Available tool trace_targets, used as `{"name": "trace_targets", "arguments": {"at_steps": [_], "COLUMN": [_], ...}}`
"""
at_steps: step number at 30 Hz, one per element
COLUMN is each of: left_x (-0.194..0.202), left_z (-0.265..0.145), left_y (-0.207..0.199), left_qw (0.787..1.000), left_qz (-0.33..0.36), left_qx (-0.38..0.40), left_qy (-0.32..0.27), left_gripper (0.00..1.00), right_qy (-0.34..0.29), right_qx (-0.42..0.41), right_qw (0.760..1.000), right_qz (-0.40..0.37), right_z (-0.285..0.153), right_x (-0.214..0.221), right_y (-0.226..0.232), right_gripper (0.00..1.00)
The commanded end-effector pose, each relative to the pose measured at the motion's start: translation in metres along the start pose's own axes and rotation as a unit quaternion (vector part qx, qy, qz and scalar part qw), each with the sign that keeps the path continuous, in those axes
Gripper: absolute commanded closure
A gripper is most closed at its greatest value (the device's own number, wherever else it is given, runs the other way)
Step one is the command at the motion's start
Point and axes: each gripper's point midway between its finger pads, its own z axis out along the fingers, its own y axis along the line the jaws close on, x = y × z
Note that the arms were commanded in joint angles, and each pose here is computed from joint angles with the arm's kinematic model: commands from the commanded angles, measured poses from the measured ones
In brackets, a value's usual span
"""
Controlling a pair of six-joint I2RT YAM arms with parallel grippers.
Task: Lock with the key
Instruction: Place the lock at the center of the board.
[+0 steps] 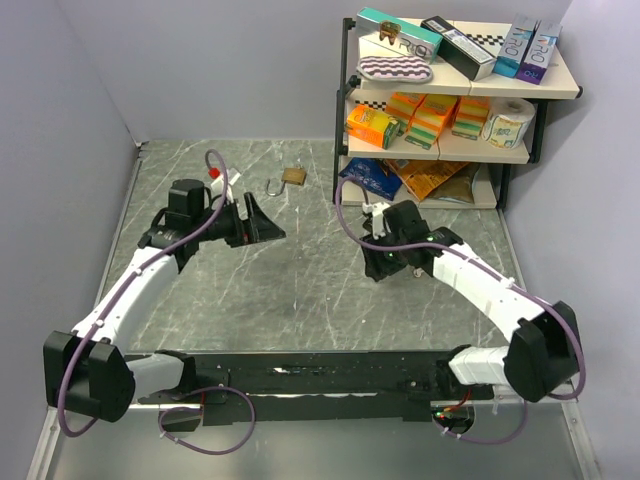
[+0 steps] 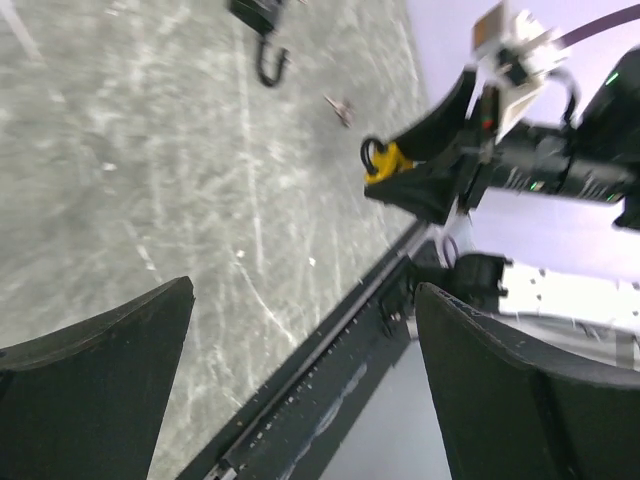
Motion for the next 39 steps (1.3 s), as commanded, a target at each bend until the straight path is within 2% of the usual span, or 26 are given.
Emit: {"name": "trace_targets", "arguments": {"at_steps": [1, 8, 19, 23, 26, 27, 29, 32, 34, 35, 39], "left_x": [-0.022, -0.021, -0.019, -0.020, -0.020, -0.020, -0.020, -0.020, -0.020, -0.020, -0.021], "left_z": [-0.009, -0.011, -0.017, -0.020, -0.020, -0.020, -0.020, -0.021, -0.021, -0.020, -0.021], "left_y": [0.008, 0.018, 0.019, 0.020, 0.020, 0.020, 0.020, 0.021, 0.021, 0.020, 0.019], "left_qw": [0.999, 0.999, 0.998, 0.998, 0.998, 0.998, 0.998, 0.998, 0.998, 0.998, 0.998], "left_qz": [0.011, -0.004, -0.005, -0.001, -0.001, -0.001, -0.001, -0.003, -0.001, -0.001, 0.000], "left_qx": [-0.021, -0.027, -0.027, -0.029, -0.028, -0.028, -0.028, -0.029, -0.027, -0.026, -0.024], "left_qy": [-0.041, -0.043, -0.049, -0.054, -0.053, -0.054, -0.055, -0.055, -0.055, -0.055, -0.055], "left_gripper": [0.04, 0.04, 0.04, 0.04, 0.04, 0.04, 0.04, 0.04, 0.04, 0.04, 0.04], "right_qy": [0.000, 0.045, 0.065, 0.085, 0.097, 0.098, 0.103, 0.104, 0.098, 0.097, 0.090], "right_qx": [0.048, 0.090, 0.130, 0.149, 0.159, 0.157, 0.155, 0.150, 0.147, 0.146, 0.143], "right_qw": [0.990, 0.979, 0.965, 0.957, 0.952, 0.951, 0.950, 0.950, 0.950, 0.950, 0.952], "right_qz": [0.131, 0.174, 0.217, 0.233, 0.244, 0.248, 0.250, 0.255, 0.256, 0.257, 0.255], "right_z": [0.014, 0.052, 0.083, 0.090, 0.093, 0.094, 0.095, 0.094, 0.092, 0.092, 0.089], "right_x": [0.004, 0.020, 0.028, 0.036, 0.041, 0.042, 0.045, 0.046, 0.041, 0.039, 0.030], "right_y": [-0.015, -0.043, -0.062, -0.070, -0.075, -0.075, -0.074, -0.073, -0.073, -0.073, -0.074], "right_gripper": [1.00, 1.00, 0.99, 0.94, 0.80, 0.71, 0.65, 0.36, 0.28, 0.16, 0.08]}}
